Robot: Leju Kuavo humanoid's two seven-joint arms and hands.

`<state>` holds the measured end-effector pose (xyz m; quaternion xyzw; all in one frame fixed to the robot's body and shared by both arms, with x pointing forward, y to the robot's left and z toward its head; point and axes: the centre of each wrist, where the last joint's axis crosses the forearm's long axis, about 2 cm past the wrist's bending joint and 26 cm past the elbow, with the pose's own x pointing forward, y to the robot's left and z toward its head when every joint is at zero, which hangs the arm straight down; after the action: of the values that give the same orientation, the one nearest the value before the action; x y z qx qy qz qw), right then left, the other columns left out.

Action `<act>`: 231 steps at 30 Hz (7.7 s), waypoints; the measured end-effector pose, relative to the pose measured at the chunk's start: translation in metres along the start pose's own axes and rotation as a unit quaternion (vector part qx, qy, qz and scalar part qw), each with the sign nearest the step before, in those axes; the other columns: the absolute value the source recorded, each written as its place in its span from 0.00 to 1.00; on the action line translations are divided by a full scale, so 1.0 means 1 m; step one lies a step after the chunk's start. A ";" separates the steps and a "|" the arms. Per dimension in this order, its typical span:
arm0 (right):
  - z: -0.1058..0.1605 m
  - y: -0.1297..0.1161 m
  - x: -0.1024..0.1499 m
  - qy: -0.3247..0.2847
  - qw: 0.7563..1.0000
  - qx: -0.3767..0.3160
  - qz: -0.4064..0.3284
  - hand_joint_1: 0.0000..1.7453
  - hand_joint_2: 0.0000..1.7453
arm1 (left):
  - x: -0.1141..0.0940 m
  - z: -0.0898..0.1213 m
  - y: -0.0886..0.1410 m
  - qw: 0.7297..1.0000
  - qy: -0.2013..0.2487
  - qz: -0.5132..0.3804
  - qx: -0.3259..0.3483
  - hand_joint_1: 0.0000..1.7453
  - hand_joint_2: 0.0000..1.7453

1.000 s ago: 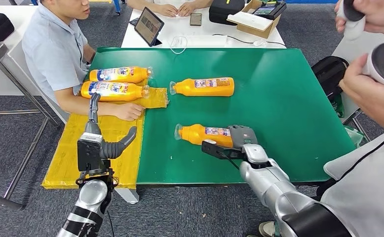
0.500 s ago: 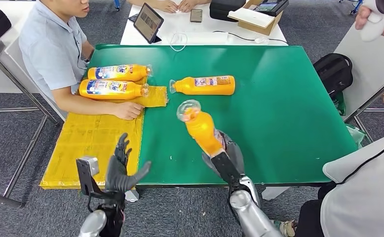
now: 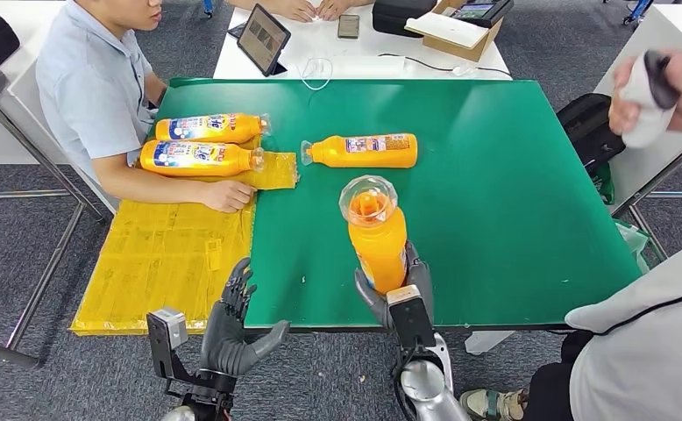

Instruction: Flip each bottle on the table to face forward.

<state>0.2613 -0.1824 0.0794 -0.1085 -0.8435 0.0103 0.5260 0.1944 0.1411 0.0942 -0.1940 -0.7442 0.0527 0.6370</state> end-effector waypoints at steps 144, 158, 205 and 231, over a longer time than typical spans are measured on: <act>0.062 0.003 -0.020 -0.030 0.989 0.102 0.102 0.00 0.00 | 0.055 -0.099 0.059 0.828 -0.314 -0.418 0.201 1.00 1.00; 0.050 0.012 -0.018 -0.040 0.988 0.126 0.082 0.00 0.00 | 0.000 -0.122 0.098 0.688 -0.047 -0.715 0.116 1.00 0.50; 0.011 -0.034 -0.040 -0.138 0.916 0.172 0.335 0.00 1.00 | 0.012 -0.080 -0.022 0.941 -0.236 -0.221 0.095 0.00 1.00; -0.074 -0.108 -0.084 -0.043 0.831 0.196 0.518 0.00 1.00 | 0.006 -0.041 -0.029 0.948 -0.209 -0.217 0.103 0.00 1.00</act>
<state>0.3439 -0.3112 0.0528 -0.4235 -0.6658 0.4516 0.4166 0.2274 0.1099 0.1164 0.0543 -0.8751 0.0293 0.4800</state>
